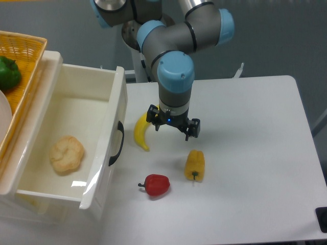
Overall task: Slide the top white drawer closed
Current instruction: 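Move the gripper down toward the front of the open white drawer, then lower the gripper beside the drawer front near its black handle, then push the drawer front with the gripper, sliding the drawer into the unit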
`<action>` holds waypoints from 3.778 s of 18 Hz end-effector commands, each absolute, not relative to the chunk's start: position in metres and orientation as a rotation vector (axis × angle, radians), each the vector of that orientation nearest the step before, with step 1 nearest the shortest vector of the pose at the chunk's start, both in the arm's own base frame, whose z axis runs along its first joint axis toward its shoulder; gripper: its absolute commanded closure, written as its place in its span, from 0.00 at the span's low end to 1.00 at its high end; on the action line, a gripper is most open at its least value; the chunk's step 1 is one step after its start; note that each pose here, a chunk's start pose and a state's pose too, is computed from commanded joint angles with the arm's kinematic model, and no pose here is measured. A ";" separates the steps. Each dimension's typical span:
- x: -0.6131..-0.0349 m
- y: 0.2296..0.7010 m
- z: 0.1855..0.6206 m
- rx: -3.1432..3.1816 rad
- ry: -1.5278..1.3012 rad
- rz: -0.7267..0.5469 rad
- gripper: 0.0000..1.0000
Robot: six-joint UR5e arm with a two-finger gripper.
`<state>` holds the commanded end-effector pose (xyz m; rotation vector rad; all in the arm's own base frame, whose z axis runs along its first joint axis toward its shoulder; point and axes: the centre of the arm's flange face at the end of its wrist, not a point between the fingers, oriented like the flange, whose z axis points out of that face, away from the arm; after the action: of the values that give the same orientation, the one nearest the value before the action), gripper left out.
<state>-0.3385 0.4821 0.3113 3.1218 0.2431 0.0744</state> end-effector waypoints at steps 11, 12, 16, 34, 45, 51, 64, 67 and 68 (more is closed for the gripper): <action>-0.342 0.517 0.292 3.141 0.455 0.180 0.00; -0.343 0.518 0.291 3.143 0.458 0.189 0.00; -0.344 0.520 0.290 3.154 0.471 0.224 0.00; -0.336 0.539 0.296 3.191 0.465 0.267 0.00; -0.326 0.545 0.298 3.199 0.436 0.272 0.00; -0.322 0.547 0.303 3.215 0.429 0.290 0.00; -0.295 0.562 0.314 3.238 0.381 0.299 0.00; -0.284 0.567 0.318 3.245 0.351 0.296 0.00; -0.281 0.567 0.322 3.250 0.348 0.291 0.00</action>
<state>-0.2812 0.5670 0.3216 3.2501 0.3475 0.2910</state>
